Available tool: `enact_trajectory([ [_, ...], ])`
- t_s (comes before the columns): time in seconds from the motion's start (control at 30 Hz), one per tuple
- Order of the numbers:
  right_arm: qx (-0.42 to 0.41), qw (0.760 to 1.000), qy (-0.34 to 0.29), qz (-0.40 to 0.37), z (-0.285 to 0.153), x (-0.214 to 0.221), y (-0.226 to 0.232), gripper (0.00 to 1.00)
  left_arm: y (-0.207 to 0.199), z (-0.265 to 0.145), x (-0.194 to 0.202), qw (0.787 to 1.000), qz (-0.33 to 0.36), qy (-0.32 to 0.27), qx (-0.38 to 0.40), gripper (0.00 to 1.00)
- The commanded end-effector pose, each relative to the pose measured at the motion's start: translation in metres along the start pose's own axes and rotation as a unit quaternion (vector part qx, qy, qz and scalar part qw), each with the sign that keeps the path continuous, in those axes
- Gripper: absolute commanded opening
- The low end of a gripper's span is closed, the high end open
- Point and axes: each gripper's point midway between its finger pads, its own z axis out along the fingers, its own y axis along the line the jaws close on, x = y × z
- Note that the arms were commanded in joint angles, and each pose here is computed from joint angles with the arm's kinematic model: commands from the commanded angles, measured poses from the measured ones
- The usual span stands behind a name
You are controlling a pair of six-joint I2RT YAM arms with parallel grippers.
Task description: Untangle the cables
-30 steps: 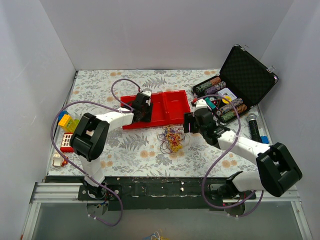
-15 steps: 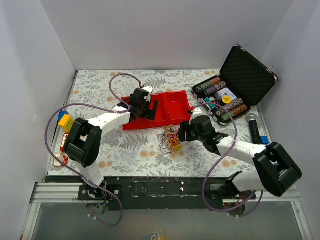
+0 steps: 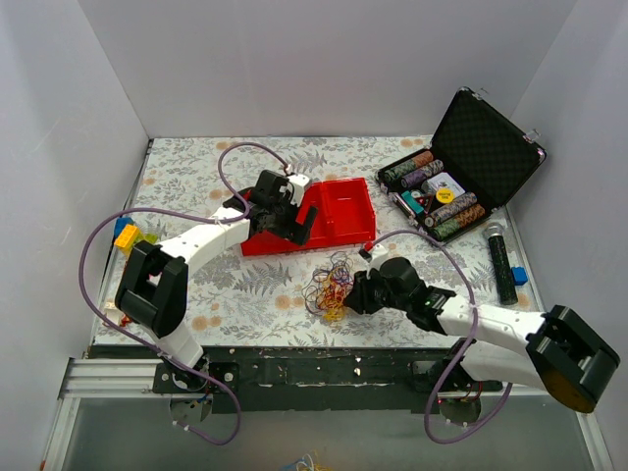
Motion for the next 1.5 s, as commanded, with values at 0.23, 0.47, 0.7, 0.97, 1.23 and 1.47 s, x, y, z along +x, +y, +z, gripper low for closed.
enact_trajectory([
  [0.23,0.039,0.998,-0.038,-0.029,-0.028,-0.044,0.006,0.62,-0.080,-0.033,-0.018,0.982,0.093,-0.020,0.162,0.98],
  [0.47,0.061,0.995,-0.063,-0.036,-0.047,-0.061,0.003,0.65,-0.073,-0.021,-0.039,0.987,0.115,-0.042,0.106,0.98],
  [0.7,0.076,0.994,-0.077,-0.034,-0.054,-0.069,-0.005,0.65,0.011,0.004,-0.021,0.996,0.037,-0.008,-0.078,0.82],
  [0.97,0.077,0.993,-0.086,-0.037,-0.054,-0.078,-0.008,0.65,0.019,0.004,0.001,0.997,0.011,0.014,-0.075,0.82],
  [1.23,0.064,0.993,-0.091,-0.031,-0.051,-0.081,-0.003,0.62,0.060,0.038,-0.002,0.992,-0.003,0.018,-0.129,0.68],
  [1.47,0.050,0.994,-0.098,-0.029,-0.052,-0.080,0.001,0.61,0.065,0.036,-0.017,0.993,0.002,-0.005,-0.119,0.53],
])
